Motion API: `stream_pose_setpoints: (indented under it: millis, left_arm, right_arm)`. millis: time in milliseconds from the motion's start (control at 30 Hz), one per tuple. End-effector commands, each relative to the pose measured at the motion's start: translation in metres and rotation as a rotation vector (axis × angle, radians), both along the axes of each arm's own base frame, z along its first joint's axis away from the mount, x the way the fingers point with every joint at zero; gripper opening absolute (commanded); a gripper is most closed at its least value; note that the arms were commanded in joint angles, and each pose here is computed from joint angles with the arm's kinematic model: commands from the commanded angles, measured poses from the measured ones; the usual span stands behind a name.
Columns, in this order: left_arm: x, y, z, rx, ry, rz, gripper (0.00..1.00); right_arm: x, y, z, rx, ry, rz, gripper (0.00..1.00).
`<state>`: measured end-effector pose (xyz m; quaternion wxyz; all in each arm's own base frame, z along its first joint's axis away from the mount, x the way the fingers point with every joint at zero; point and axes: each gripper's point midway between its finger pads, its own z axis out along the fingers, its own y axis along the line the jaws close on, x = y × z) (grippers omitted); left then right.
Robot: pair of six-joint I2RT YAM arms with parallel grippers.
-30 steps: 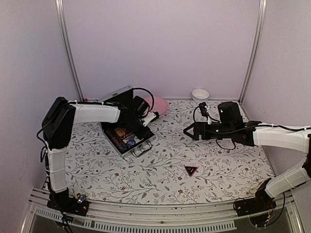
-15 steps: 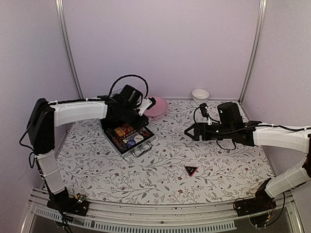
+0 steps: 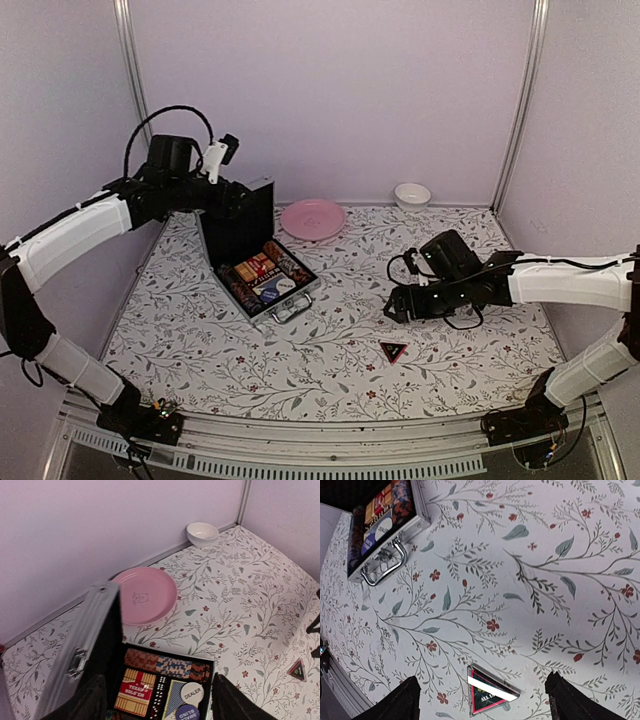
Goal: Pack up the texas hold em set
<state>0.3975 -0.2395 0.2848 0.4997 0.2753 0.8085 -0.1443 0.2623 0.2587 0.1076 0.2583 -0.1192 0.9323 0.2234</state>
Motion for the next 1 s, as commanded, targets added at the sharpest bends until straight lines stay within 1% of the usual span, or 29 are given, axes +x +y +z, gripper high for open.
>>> stream_pose_setpoints:
  millis: [0,133,200,267,333,433,800,967]
  left_arm:
    - [0.006,0.074,0.029,-0.213,0.0,0.134,0.74]
    - [0.001,0.14,0.037,-0.326,-0.056,0.271,0.77]
    - [-0.003,0.159,0.035,-0.341,-0.074,0.315,0.78]
    - [-0.005,0.17,0.037,-0.331,-0.086,0.35,0.79]
    - [-0.006,0.17,0.04,-0.331,-0.095,0.351,0.78]
    - [-0.007,0.169,0.041,-0.332,-0.093,0.341,0.79]
    - [-0.006,0.169,0.039,-0.331,-0.083,0.344,0.79]
    - [-0.006,0.168,0.037,-0.33,-0.079,0.341,0.8]
  right_arm:
    - [-0.023,-0.012,-0.031,-0.208,0.109,-0.092,0.87]
    - [-0.037,-0.003,-0.042,-0.279,0.169,-0.103,0.87]
    - [-0.043,0.001,-0.047,-0.305,0.189,-0.1,0.87]
    - [-0.047,0.003,-0.052,-0.325,0.211,-0.1,0.86]
    - [-0.049,0.005,-0.058,-0.334,0.233,-0.1,0.83]
    - [-0.052,0.009,-0.064,-0.345,0.25,-0.099,0.81]
    - [-0.048,0.01,-0.078,-0.422,0.265,-0.115,0.82]
    - [-0.048,0.012,-0.083,-0.434,0.269,-0.1,0.78]
